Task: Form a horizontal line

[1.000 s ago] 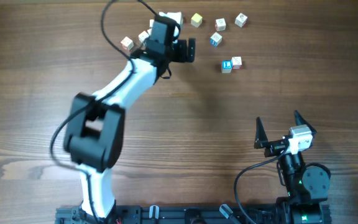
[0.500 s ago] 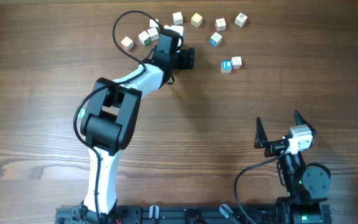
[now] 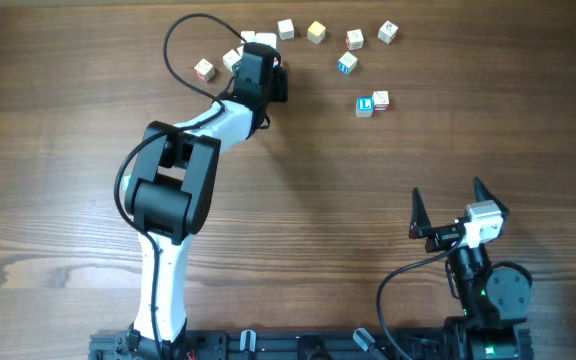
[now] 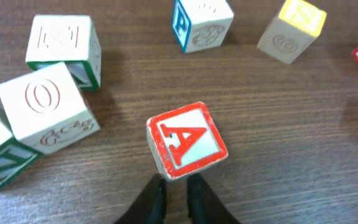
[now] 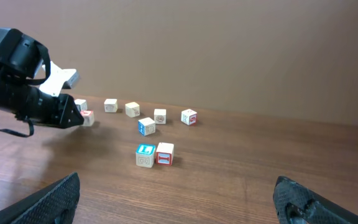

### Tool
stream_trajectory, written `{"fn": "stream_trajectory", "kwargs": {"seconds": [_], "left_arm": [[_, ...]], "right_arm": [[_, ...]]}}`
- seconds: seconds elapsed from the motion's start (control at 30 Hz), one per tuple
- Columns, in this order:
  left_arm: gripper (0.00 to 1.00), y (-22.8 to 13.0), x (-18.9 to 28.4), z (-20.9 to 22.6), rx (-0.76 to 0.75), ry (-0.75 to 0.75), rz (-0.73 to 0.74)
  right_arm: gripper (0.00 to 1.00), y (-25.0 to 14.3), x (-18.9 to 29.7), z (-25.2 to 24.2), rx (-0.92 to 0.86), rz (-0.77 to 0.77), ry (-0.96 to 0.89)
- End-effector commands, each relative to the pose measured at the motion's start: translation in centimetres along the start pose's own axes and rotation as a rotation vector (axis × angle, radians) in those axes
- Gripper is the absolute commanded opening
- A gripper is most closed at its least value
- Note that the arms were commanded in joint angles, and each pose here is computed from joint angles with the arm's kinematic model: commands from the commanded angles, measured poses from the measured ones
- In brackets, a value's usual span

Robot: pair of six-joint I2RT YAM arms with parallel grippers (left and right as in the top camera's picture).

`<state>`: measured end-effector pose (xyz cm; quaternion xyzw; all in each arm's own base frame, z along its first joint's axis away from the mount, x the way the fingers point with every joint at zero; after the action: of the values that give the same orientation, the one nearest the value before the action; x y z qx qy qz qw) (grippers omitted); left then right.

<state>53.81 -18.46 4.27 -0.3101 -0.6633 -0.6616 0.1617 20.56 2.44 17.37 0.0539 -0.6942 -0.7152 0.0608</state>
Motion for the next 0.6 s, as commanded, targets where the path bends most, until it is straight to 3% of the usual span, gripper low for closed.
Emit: {"fn": "stream_trajectory", "kwargs": {"seconds": [0.0,0.17,0.2,0.3,0.57], "left_arm": [[0.09,-0.3,-0.3,-0.1,-0.008,0.009,0.002],[0.09,1.0,0.8,-0.2,-0.007,0.007,-0.012],[0.19,1.6,1.3,-0.4,-0.007,0.004,-0.021],[1.0,3.0,2.3,-0.8,-0.008,-0.004,-0.053],[1.0,3.9,1.4,-0.7,0.003,-0.014,-0.137]], "right_arm": [[1.0,0.2,0.0,0.0,0.012,-0.011,-0.003],[1.0,0.2,0.0,0.0,0.012,-0.011,-0.003],[1.0,0.2,0.0,0.0,0.012,-0.011,-0.003],[1.0,0.2,0.0,0.0,0.012,-0.011,-0.003],[1.0,0.2,0.0,0.0,0.012,-0.011,-0.003]]}}
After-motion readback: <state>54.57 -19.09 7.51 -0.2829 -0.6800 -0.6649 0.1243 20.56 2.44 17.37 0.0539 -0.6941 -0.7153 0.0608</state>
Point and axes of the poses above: each gripper's point midway between its finger pads, its own x axis back along the fingers, its own z axis along the line the jaws close on, y = z × x, the point moved 4 cm from there along x, back along the fingers, and after that the axes turned 5 degrees about -x, right-handed, at the moved point
